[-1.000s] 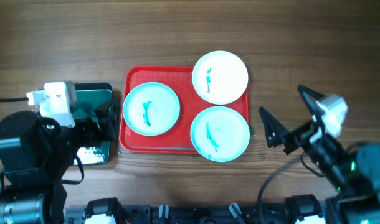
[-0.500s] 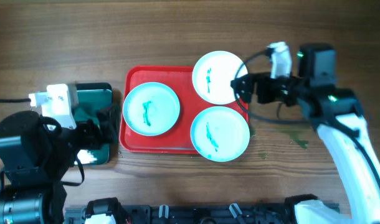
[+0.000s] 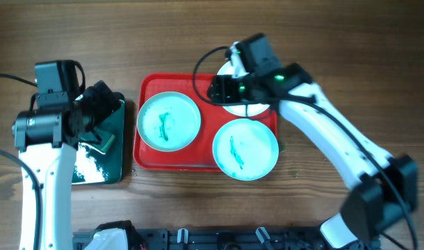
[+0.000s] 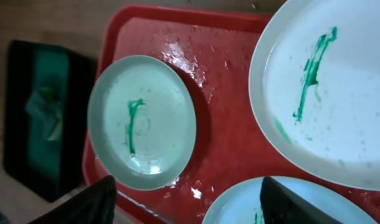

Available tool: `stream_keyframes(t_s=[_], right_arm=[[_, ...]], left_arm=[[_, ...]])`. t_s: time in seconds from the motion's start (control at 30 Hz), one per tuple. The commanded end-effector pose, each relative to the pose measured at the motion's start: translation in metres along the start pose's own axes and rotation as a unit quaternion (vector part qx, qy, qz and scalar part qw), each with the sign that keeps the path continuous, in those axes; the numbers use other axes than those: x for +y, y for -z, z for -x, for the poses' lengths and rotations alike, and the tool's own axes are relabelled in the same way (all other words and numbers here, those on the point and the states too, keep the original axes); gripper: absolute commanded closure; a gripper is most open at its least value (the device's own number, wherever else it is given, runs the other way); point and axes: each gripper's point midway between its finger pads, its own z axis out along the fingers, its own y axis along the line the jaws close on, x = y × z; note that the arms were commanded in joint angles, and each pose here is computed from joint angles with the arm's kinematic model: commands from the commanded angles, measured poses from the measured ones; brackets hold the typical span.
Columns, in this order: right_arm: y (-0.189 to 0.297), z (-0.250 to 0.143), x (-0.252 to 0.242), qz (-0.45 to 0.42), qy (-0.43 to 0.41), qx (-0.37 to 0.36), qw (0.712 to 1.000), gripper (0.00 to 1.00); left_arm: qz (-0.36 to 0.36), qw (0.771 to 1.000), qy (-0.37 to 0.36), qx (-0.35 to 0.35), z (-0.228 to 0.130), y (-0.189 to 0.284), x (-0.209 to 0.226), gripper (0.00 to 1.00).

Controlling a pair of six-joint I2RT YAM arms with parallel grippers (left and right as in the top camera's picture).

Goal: Clean dirty plates on tray and stack at the side
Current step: 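Grasp the rim of the left-front plate with the right gripper, then grasp the green sponge in the basin with the left gripper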

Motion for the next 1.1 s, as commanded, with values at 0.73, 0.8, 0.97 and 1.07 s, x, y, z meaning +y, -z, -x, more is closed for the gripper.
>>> stream_keyframes(t_s=[0.73,0.8,0.97,1.07], right_arm=[[-0.145,-0.027,-0.003,-0.113,0.144,0.031,0.983,0.55],[-0.150,-0.030,-0.006,-0.116,0.146,0.035,0.982,0.59],[-0.153,-0.036,-0.005,-0.107,0.144,0.044,0.983,0.81],[-0.162,-0.041,-0.008,-0.106,0.139,0.053,0.983,0.91]], left_arm=[[0.087,0.981,0.167,0.037,0.007,-0.010,0.078,0.08],[0.092,0.981,0.167,0.047,0.006,-0.016,0.079,0.08],[0.104,0.978,0.166,0.070,0.003,-0.030,0.081,0.10],[0.111,0.976,0.166,0.082,0.000,-0.037,0.082,0.20]])
